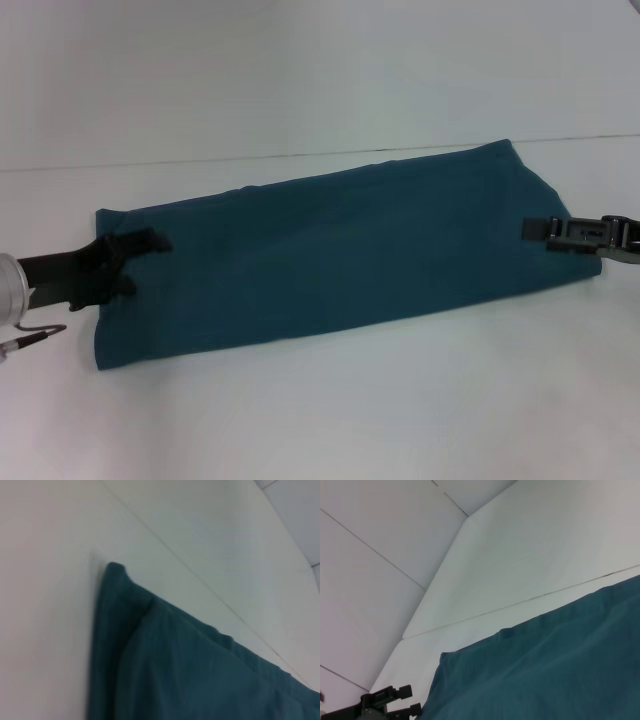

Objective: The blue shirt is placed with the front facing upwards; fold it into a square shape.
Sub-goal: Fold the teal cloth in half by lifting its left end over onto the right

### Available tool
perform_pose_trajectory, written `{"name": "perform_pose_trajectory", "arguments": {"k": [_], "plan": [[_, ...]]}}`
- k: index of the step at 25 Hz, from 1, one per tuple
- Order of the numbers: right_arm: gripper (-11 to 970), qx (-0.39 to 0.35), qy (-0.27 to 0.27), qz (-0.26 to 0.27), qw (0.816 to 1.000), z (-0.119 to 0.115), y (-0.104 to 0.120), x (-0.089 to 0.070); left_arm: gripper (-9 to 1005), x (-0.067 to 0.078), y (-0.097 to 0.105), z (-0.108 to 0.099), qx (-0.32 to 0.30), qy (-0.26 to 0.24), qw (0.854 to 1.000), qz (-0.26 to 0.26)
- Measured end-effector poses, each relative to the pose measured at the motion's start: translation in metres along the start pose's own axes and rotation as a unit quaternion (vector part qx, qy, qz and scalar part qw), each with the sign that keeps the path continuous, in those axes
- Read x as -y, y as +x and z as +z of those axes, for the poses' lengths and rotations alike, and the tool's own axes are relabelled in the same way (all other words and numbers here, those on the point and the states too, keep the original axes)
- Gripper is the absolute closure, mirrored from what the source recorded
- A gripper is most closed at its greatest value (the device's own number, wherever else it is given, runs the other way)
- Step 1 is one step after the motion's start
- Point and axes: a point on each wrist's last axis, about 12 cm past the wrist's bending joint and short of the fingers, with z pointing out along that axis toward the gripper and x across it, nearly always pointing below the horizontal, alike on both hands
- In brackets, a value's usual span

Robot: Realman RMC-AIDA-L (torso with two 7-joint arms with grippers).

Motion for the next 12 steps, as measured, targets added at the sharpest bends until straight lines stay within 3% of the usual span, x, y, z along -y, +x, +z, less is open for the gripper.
{"name": "perform_pose_trajectory", "arguments": {"k": [12], "plan": [[74, -0.001, -0.001, 0.007, 1.0, 0.0002, 0.0026, 0.0012, 119, -0.0099, 0.003, 0.0043, 0.007, -0.022, 1.0, -0.003]]}}
